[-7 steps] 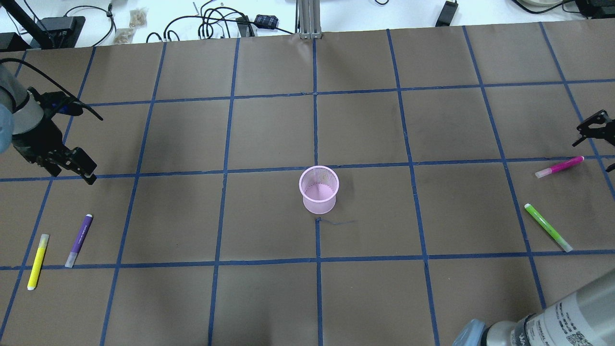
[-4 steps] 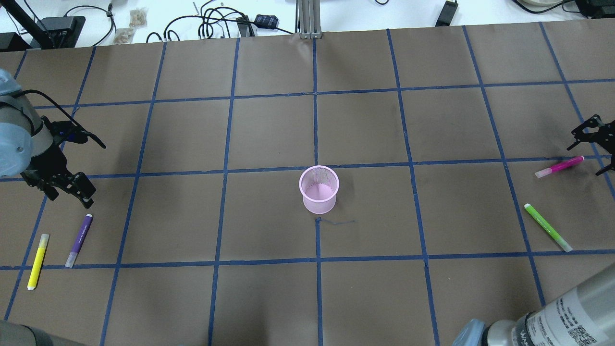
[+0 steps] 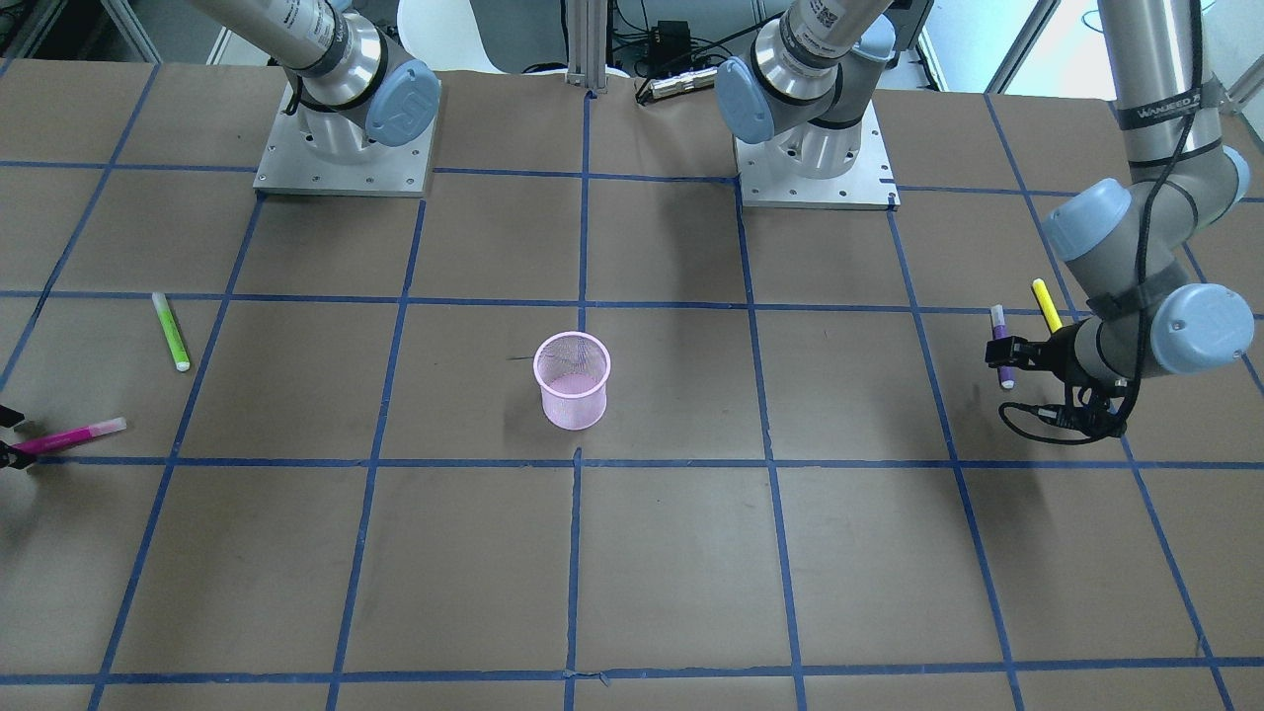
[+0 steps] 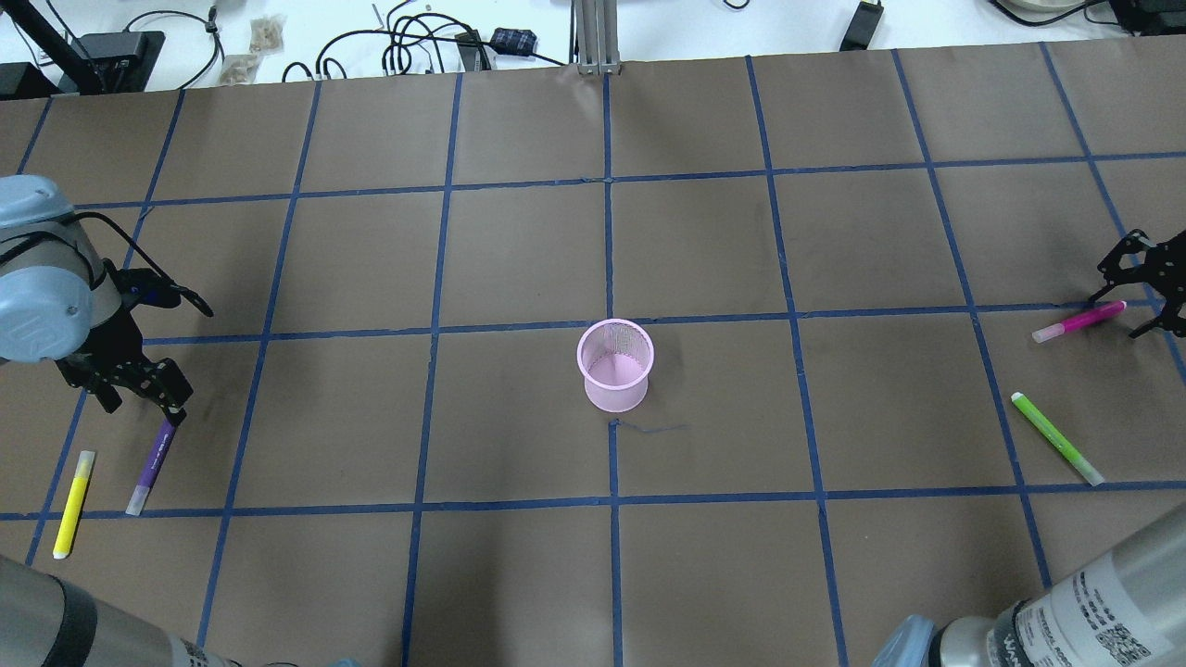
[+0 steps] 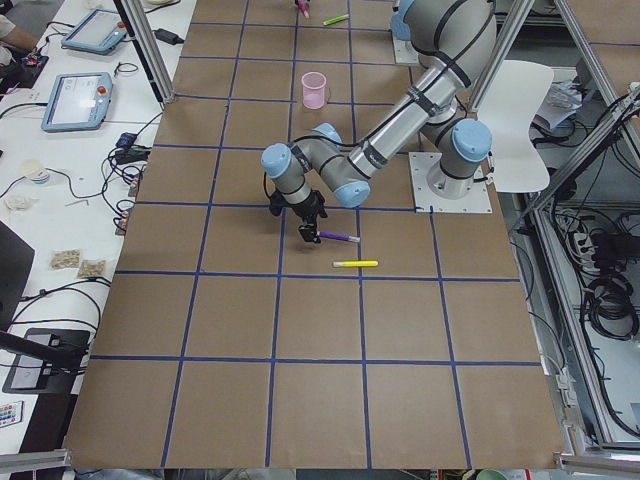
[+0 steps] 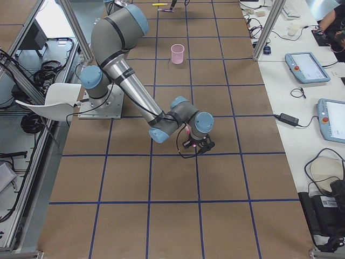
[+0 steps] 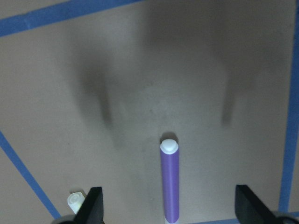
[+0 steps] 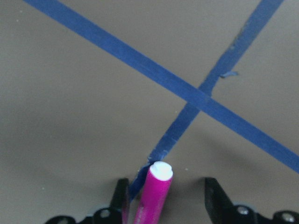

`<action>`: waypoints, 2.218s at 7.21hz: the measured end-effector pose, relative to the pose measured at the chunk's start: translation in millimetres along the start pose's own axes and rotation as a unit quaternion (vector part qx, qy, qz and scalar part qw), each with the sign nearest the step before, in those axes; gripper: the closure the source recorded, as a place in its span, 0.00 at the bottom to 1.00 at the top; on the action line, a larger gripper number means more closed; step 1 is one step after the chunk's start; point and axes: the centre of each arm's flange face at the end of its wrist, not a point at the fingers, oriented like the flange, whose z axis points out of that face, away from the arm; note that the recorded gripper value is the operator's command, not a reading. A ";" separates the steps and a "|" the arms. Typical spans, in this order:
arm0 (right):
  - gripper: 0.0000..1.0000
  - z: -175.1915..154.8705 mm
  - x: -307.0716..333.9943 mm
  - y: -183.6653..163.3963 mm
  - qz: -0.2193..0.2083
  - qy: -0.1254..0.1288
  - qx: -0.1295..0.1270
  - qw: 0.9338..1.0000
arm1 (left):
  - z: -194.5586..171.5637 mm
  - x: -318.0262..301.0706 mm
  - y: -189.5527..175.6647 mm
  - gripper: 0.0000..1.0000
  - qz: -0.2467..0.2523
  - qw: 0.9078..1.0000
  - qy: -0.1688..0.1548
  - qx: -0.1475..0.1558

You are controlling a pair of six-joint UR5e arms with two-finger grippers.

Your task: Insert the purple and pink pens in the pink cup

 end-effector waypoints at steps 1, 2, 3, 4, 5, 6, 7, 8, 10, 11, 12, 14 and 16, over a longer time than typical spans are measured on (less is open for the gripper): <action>1.00 0.4 -2.7 0.1 0.000 -0.015 -0.004 1.000 | 6.0 -0.2 -2.7 0.02 0.001 1.000 0.001 -0.002; 1.00 -1.3 -4.7 0.0 0.000 -0.025 -0.005 1.000 | 9.8 0.1 -3.5 0.20 0.001 1.000 0.003 -0.004; 1.00 -4.7 -5.7 -0.7 0.000 -0.029 -0.002 1.000 | 12.4 -0.4 -2.9 0.23 0.001 1.000 0.006 -0.004; 1.00 -8.8 -6.8 -1.1 -0.001 -0.029 0.002 1.000 | 14.8 -2.4 -1.6 0.27 -0.002 1.000 0.012 -0.002; 1.00 -18.0 -10.2 -1.5 -0.006 -0.030 0.011 0.999 | 16.9 -3.9 -0.9 0.30 -0.004 1.000 0.020 0.002; 1.00 -39.6 -22.5 1.2 -0.018 -0.035 0.030 0.999 | 19.0 -4.5 -1.3 0.31 -0.004 1.000 0.025 0.004; 1.00 -66.9 -52.0 16.8 -0.038 -0.039 0.052 0.997 | 21.3 -4.5 -2.4 0.42 -0.004 1.000 0.027 0.004; 1.00 -96.4 -98.2 53.0 -0.059 -0.042 0.075 0.995 | 23.3 -4.8 -3.5 0.60 -0.004 1.000 0.029 0.004; 1.00 -139.4 -192.5 162.8 -0.062 -0.043 0.116 0.990 | 24.1 -5.2 -4.4 1.00 -0.004 1.000 0.028 0.005; 1.00 -143.1 -235.0 224.4 -0.052 -0.037 0.133 0.989 | 23.5 -5.8 -4.5 1.00 -0.004 1.000 0.027 0.006; 1.00 -139.8 -271.8 289.9 -0.043 -0.025 0.155 0.987 | 22.7 -6.6 -4.8 1.00 -0.005 1.000 0.026 0.007; 1.00 -125.5 -319.7 416.0 -0.031 -0.019 0.194 0.980 | 17.7 -9.0 -5.0 1.00 -0.006 1.000 0.021 0.013; 1.00 -109.4 -337.9 512.8 -0.055 -0.025 0.203 0.977 | 4.8 -11.2 -4.1 1.00 -0.005 1.000 0.011 0.023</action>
